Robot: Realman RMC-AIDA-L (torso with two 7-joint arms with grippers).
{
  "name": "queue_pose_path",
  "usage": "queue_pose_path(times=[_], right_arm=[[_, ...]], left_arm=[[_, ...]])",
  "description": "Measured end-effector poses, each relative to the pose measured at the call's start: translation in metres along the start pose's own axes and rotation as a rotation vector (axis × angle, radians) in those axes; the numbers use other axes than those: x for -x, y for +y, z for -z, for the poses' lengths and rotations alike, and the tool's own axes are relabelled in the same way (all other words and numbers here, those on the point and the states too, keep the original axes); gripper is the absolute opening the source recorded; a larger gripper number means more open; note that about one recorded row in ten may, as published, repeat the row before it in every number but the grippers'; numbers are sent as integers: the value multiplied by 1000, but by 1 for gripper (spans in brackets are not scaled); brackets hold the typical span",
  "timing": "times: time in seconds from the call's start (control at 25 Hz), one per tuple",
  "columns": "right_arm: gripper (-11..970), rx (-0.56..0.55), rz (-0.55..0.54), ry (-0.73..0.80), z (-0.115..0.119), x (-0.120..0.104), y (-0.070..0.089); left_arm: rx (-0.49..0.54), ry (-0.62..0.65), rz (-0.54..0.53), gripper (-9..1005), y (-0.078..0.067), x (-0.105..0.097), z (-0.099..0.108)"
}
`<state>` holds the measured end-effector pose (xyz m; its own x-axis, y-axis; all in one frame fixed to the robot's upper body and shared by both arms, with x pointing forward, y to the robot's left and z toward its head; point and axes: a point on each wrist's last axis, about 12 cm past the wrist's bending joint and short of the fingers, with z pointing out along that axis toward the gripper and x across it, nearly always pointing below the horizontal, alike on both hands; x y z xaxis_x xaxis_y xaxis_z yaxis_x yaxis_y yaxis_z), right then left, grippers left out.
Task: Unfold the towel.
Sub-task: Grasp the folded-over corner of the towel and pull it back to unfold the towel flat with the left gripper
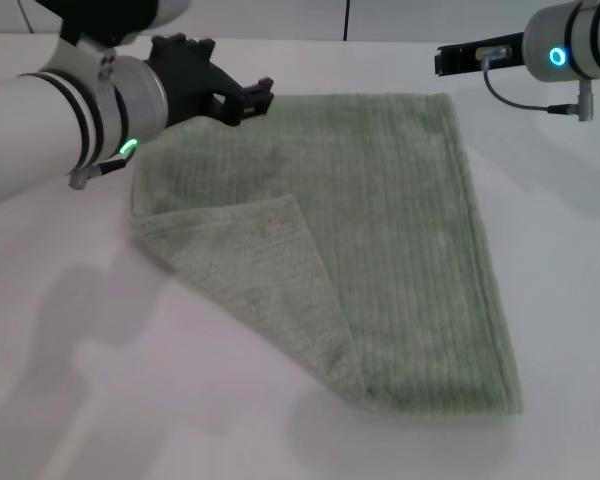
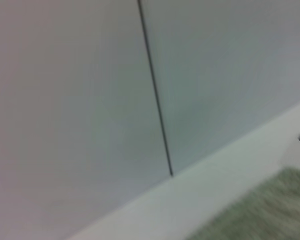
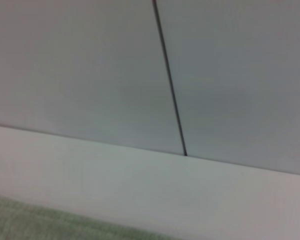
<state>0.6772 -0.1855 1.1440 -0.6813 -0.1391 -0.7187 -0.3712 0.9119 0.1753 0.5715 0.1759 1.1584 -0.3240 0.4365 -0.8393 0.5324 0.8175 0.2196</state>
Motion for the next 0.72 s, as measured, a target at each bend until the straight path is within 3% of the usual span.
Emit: queue_pose_path(times=[0.52,0.72], right_arm=[[-1,0,45,-12,-7,2,13],[-1,-6,59,-4,-9,-4,12]], left_arm=[[-101,124,-41,779,-23,2,10],[-97,139,-41,779,-21,-1,10]])
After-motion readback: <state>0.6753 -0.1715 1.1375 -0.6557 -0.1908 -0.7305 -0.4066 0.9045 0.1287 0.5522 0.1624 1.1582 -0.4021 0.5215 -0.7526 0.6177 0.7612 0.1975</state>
